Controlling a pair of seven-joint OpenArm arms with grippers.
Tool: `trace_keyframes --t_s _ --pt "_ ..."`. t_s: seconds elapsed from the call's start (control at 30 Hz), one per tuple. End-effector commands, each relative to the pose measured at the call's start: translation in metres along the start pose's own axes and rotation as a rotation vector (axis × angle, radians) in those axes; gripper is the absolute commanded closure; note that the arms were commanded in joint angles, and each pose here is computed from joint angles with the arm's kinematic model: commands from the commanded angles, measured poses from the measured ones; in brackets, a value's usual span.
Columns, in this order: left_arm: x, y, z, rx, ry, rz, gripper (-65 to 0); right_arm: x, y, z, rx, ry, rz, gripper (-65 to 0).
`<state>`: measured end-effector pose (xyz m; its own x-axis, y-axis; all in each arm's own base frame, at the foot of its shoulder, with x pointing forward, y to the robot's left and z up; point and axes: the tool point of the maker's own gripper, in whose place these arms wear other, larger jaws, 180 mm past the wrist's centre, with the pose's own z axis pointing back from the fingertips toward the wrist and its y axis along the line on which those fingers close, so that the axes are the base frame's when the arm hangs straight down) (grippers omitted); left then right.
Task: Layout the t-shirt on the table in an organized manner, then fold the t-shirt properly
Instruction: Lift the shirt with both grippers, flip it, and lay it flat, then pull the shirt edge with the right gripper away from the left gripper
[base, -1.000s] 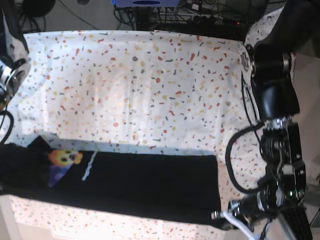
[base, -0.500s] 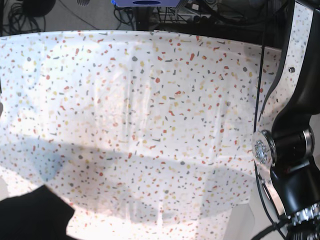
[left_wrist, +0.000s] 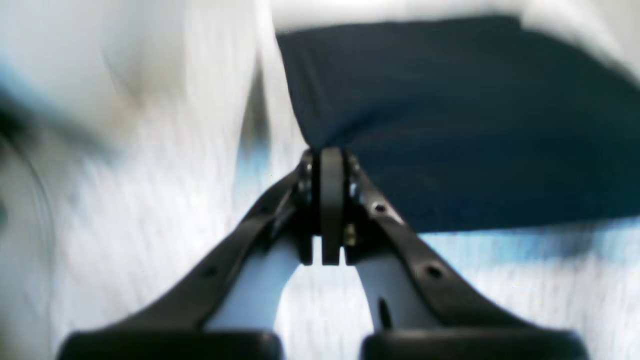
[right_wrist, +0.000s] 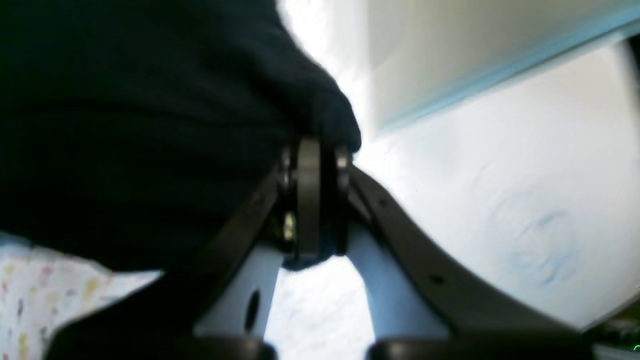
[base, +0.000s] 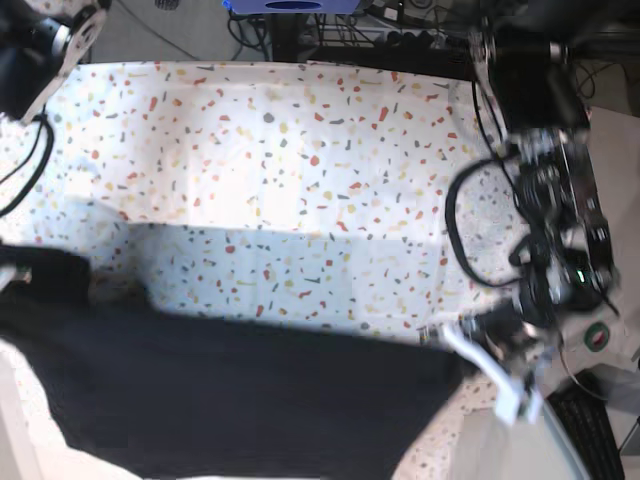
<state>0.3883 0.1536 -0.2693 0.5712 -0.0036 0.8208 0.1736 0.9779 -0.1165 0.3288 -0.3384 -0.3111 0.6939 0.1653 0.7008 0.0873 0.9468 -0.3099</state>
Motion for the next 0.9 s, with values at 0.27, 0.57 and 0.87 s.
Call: trace_keyframes --t_s 0.27,0.57,0.87 --pt "-0.132 0.027 -0.009 0.040 0.149 0.109 0.0 -0.142 0.047 -0.034 0.154 0.195 -0.141 0.0" --pt "-0.184 0.036 0.004 0.062 0.264 0.126 0.0 -0.181 0.042 -0.022 0.140 0.263 -0.158 0.0" --pt "-0.198 0.037 0.004 0.066 0.300 0.140 0.0 -0.184 0.043 -0.022 0.144 0.335 -0.159 0.0"
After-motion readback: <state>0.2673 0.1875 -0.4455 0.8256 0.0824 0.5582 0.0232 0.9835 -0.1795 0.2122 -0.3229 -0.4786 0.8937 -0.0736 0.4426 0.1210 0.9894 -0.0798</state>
